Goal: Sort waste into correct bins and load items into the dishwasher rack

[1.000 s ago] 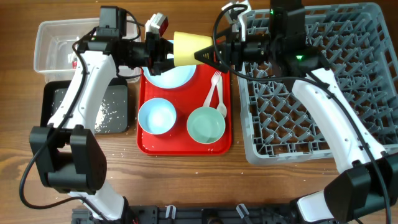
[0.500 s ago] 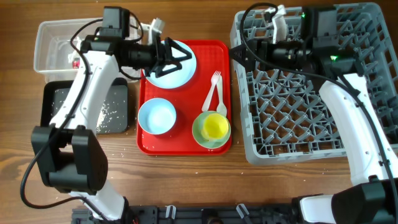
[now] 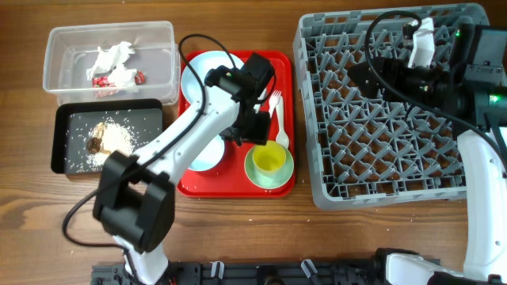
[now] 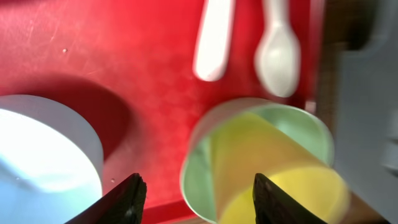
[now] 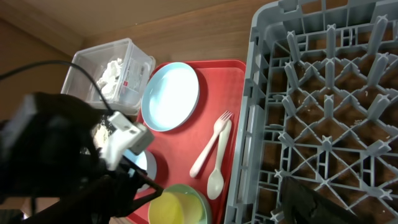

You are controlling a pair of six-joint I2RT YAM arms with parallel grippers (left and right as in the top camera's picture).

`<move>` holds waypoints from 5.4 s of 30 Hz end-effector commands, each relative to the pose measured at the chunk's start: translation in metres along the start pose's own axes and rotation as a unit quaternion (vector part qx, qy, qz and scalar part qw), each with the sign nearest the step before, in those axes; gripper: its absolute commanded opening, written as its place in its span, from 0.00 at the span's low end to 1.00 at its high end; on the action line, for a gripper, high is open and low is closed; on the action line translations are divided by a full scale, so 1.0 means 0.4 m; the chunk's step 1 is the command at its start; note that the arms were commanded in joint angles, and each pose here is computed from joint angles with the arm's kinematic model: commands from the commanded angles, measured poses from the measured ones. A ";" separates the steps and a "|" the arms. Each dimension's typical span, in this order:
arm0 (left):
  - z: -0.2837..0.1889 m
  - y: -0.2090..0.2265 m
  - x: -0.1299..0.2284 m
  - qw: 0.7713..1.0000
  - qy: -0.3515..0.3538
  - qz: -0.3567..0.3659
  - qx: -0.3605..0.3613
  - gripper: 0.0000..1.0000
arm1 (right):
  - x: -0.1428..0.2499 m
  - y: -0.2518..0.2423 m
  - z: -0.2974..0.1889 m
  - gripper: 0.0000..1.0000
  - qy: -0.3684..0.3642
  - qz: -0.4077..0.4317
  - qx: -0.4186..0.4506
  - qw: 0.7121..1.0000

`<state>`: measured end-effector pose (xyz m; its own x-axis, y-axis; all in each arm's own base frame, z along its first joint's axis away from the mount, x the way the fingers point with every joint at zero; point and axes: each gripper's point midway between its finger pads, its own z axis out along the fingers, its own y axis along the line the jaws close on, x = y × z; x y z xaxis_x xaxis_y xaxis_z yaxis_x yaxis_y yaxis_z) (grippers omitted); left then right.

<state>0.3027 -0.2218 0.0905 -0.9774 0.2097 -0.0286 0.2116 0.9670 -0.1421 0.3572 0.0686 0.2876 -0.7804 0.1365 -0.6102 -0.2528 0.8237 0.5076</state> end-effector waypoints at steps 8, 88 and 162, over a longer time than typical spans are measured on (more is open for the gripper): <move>0.088 -0.010 0.034 0.999 0.046 0.008 -0.007 0.19 | -0.006 0.000 -0.009 0.86 -0.005 -0.014 0.005 1.000; -0.199 0.216 -0.225 0.975 -0.180 -0.097 0.081 0.77 | 0.542 -0.129 0.017 0.68 0.348 0.192 0.276 0.875; -0.549 0.570 -0.117 0.916 -0.339 -0.213 0.005 1.00 | -0.241 -0.240 0.342 0.04 -0.003 -0.369 0.710 0.600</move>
<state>0.3962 0.0180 0.2775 -0.7475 -0.3402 -0.5705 -0.1906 0.9326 -0.3065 0.5338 0.0526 0.2274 -0.6868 -0.5230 -0.5047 0.3176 0.4086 -0.8556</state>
